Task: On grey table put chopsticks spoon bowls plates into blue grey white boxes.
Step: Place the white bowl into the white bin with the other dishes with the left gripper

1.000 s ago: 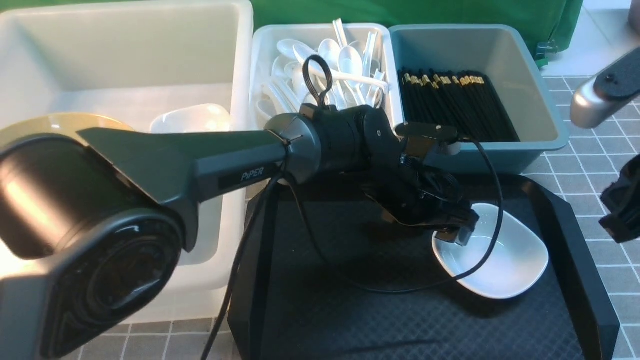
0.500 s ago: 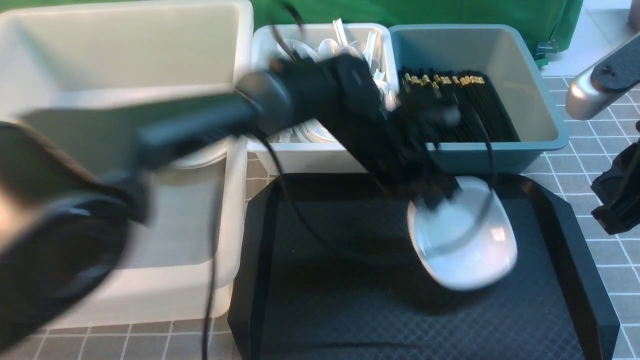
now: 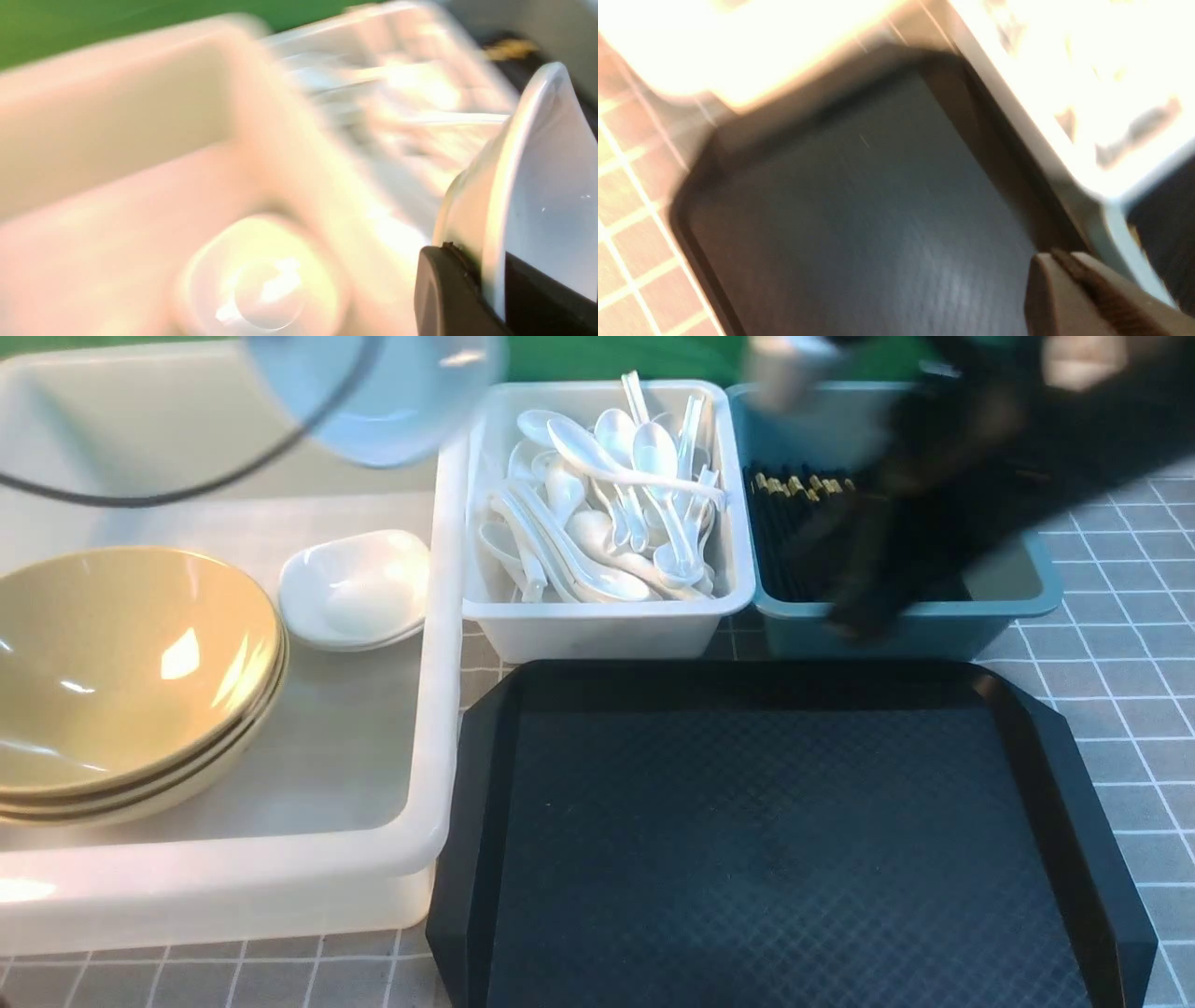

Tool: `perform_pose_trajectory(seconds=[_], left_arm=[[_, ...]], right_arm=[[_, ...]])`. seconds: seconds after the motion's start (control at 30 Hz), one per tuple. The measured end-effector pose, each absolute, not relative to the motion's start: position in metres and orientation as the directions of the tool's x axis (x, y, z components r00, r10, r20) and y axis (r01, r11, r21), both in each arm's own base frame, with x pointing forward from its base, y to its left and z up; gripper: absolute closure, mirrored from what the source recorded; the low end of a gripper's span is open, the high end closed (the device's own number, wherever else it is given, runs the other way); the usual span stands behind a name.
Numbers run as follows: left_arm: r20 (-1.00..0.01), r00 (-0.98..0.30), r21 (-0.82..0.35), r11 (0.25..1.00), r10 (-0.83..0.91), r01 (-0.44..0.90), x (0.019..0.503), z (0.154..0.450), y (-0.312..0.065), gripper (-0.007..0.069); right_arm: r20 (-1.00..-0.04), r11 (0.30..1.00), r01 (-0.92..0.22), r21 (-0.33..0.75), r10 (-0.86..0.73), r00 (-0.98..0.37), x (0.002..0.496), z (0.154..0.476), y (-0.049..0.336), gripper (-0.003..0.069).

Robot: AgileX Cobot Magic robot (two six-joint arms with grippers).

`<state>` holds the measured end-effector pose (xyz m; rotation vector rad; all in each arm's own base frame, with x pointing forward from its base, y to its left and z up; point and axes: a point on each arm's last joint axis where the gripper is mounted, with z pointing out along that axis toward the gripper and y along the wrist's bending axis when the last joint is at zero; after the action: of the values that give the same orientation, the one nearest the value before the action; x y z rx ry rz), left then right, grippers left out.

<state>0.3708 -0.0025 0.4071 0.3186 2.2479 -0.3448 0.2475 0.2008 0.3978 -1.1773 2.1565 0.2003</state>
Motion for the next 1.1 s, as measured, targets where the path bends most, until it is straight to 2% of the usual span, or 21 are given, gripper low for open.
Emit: perform_pose_trajectory(seconds=[0.17, 0.23, 0.4, 0.6, 0.73, 0.77, 0.8, 0.83, 0.87, 0.9, 0.93, 1.0, 1.1], left_arm=[[-0.717, -0.697, -0.193, 0.954, 0.023, 0.231, 0.400, 0.365, 0.031, 0.0625], [-0.705, -0.709, -0.199, 0.952, 0.025, 0.232, 0.409, 0.352, 0.032, 0.0625], [-0.661, -0.738, -0.164, 0.935, 0.133, 0.315, 0.442, 0.295, 0.022, 0.0625], [-0.628, -0.748, -0.083, 0.937, 0.215, 0.339, 0.467, 0.241, 0.015, 0.0607], [-0.598, -0.752, -0.028, 0.931, 0.277, 0.364, 0.471, 0.226, 0.012, 0.0511], [-0.595, -0.753, -0.025, 0.930, 0.281, 0.367, 0.471, 0.225, 0.011, 0.0511], [-0.584, -0.754, -0.011, 0.926, 0.301, 0.378, 0.471, 0.223, 0.010, 0.0468], [-0.568, -0.754, 0.007, 0.918, 0.330, 0.396, 0.471, 0.220, 0.006, 0.0374], [-0.567, -0.754, 0.009, 0.917, 0.332, 0.398, 0.471, 0.220, 0.006, 0.0363], [-0.560, -0.751, 0.020, 0.912, 0.350, 0.410, 0.471, 0.219, 0.003, 0.0256], [-0.560, -0.748, 0.026, 0.909, 0.357, 0.415, 0.471, 0.220, 0.002, 0.0186], [-0.565, -0.740, 0.039, 0.908, 0.365, 0.418, 0.469, 0.226, 0.001, 0.0092], [-0.580, -0.727, 0.054, 0.907, 0.369, 0.417, 0.467, 0.238, 0.002, 0.0013]], right_arm=[[-0.593, 0.462, -0.866, -0.190, -0.757, -0.274, 0.256, 0.399, 0.251, 0.0625], [-0.583, 0.451, -0.873, -0.188, -0.766, -0.270, 0.257, 0.398, 0.256, 0.0625], [-0.525, 0.427, -0.881, -0.206, -0.807, -0.269, 0.261, 0.393, 0.259, 0.0625], [-0.493, 0.422, -0.876, -0.234, -0.828, -0.267, 0.263, 0.392, 0.256, 0.0625], [-0.490, 0.421, -0.876, -0.235, -0.830, -0.268, 0.263, 0.391, 0.256, 0.0625], [-0.489, 0.421, -0.876, -0.236, -0.830, -0.267, 0.263, 0.391, 0.256, 0.0625], [-0.489, 0.421, -0.876, -0.236, -0.830, -0.268, 0.263, 0.391, 0.256, 0.0625], [-0.489, 0.420, -0.876, -0.236, -0.831, -0.267, 0.263, 0.391, 0.256, 0.0625], [-0.489, 0.420, -0.876, -0.236, -0.831, -0.267, 0.263, 0.391, 0.256, 0.0625], [-0.488, 0.420, -0.876, -0.236, -0.831, -0.267, 0.263, 0.391, 0.256, 0.0625], [-0.487, 0.420, -0.876, -0.236, -0.831, -0.268, 0.263, 0.391, 0.256, 0.0624], [-0.486, 0.420, -0.877, -0.235, -0.832, -0.268, 0.263, 0.391, 0.256, 0.0622], [-0.478, 0.418, -0.878, -0.233, -0.836, -0.271, 0.262, 0.390, 0.255, 0.0622]])
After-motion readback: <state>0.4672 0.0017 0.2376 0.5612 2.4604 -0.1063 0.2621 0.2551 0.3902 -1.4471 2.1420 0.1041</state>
